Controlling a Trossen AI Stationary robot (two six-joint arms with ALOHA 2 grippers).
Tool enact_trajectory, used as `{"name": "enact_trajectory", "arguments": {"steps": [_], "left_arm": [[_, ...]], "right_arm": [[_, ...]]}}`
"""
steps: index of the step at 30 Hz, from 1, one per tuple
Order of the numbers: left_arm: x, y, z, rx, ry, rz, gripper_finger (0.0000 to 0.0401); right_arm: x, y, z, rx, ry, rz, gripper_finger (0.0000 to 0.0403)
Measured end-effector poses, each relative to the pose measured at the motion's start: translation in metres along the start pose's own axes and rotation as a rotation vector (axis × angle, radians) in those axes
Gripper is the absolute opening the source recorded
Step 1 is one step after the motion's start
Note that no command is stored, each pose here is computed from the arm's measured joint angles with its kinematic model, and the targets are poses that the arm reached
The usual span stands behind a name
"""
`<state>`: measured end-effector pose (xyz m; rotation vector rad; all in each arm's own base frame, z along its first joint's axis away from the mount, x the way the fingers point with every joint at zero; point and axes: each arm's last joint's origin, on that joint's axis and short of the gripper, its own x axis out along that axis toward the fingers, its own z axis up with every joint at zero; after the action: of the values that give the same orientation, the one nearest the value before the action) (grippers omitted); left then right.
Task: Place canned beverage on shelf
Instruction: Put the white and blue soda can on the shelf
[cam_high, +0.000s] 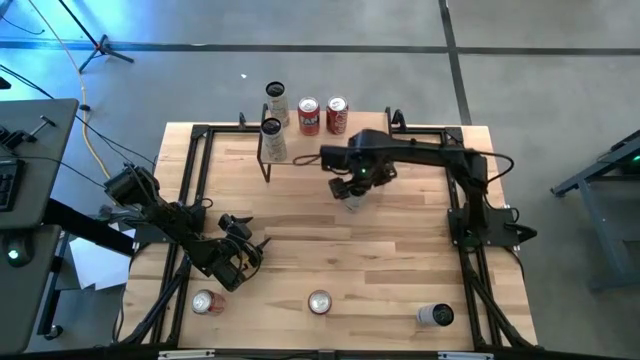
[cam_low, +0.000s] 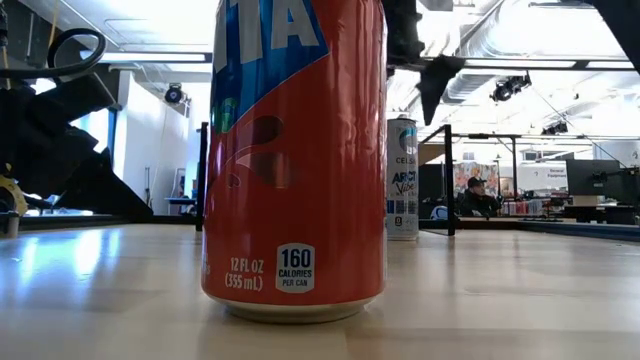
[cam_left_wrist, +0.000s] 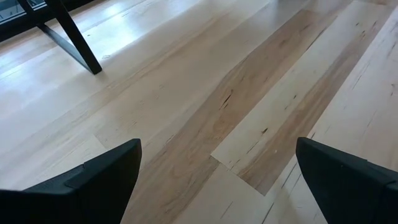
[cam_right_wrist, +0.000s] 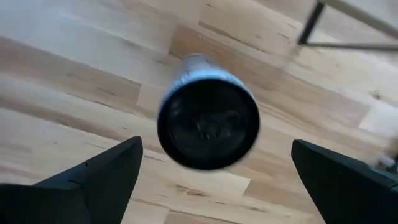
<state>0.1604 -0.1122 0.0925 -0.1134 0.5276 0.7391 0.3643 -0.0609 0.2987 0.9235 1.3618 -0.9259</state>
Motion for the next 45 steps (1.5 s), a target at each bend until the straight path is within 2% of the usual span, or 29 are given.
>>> {"name": "enact_trajectory", "arguments": {"steps": [10,19,25,37,41,45], "left_arm": [[0.0,0.0,0.0,-0.001,0.0,0.0,0.04],[0.0,0.0,0.0,-0.002,0.0,-0.001,0.04],[0.0,0.0,0.0,-0.004,0.0,-0.002,0.04],[0.0,0.0,0.0,-0.004,-0.001,-0.003,0.04],[0.0,0.0,0.0,-0.005,-0.001,-0.003,0.04],[0.0,0.0,0.0,-0.004,-0.001,-0.003,0.04]], "right_arm": [[0.003,0.003,0.002,-0.09,0.002,0.016,0.04],[0.011,0.007,0.004,-0.055,-0.017,-0.02,0.0392],[0.014,0.009,0.004,-0.043,-0.039,-0.038,0.035],[0.015,0.014,-0.002,0.006,-0.046,-0.046,0.0238],[0.015,0.015,-0.007,0.056,-0.053,-0.057,0.0237],[0.015,0.014,-0.008,0.161,-0.053,-0.075,0.0239]]}}
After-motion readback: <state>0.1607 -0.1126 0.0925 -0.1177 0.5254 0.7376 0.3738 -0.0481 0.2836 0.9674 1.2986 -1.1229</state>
